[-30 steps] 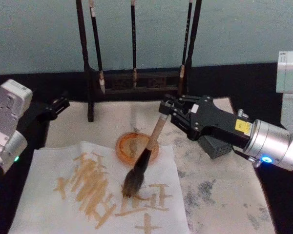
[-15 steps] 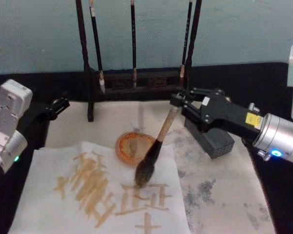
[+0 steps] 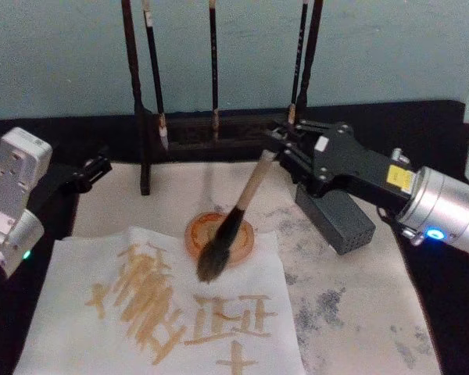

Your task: Pick up the brush from the inkstone, write on the paper, then place the brush back to its original position.

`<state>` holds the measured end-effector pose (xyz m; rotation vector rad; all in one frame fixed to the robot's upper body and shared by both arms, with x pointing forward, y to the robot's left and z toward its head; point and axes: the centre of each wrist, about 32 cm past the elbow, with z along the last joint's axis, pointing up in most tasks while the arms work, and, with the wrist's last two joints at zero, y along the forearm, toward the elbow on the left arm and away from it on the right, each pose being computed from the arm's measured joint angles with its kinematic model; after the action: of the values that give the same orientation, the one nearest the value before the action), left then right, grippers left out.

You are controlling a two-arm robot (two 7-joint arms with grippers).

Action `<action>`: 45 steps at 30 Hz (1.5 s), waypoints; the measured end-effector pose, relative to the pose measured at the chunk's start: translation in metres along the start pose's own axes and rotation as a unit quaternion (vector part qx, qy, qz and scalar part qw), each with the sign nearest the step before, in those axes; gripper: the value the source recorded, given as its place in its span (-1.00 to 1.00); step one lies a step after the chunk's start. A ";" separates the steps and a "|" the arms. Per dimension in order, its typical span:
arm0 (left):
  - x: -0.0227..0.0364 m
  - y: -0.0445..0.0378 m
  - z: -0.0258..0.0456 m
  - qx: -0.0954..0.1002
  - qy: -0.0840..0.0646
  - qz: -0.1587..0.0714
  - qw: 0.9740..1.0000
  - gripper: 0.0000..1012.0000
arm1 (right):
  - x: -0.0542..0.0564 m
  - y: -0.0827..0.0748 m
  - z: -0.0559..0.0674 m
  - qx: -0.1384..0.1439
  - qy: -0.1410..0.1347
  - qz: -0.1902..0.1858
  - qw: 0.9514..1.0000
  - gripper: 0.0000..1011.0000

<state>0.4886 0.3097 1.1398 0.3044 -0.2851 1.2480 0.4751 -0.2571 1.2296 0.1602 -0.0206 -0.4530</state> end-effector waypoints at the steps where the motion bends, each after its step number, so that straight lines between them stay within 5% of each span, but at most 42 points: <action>1: 0.0000 0.0000 0.0000 0.000 0.000 0.000 1.000 0.98 | -0.001 0.001 0.000 0.001 0.001 0.003 1.000 -0.65; 10: 0.0000 0.0000 0.0000 0.000 0.000 0.000 1.000 0.98 | -0.009 0.010 -0.007 -0.005 0.011 0.019 1.000 -0.65; 23: 0.0000 0.0000 0.0000 0.000 0.000 0.000 1.000 0.98 | -0.005 -0.002 -0.022 -0.031 0.024 0.003 0.999 -0.65; 45: 0.0000 0.0000 0.0000 0.000 0.000 0.000 1.000 0.98 | 0.009 -0.020 -0.020 -0.028 0.028 -0.036 0.999 -0.65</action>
<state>0.4886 0.3097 1.1398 0.3044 -0.2851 1.2480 0.4758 -0.2755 1.2066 0.1196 0.0530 -0.5210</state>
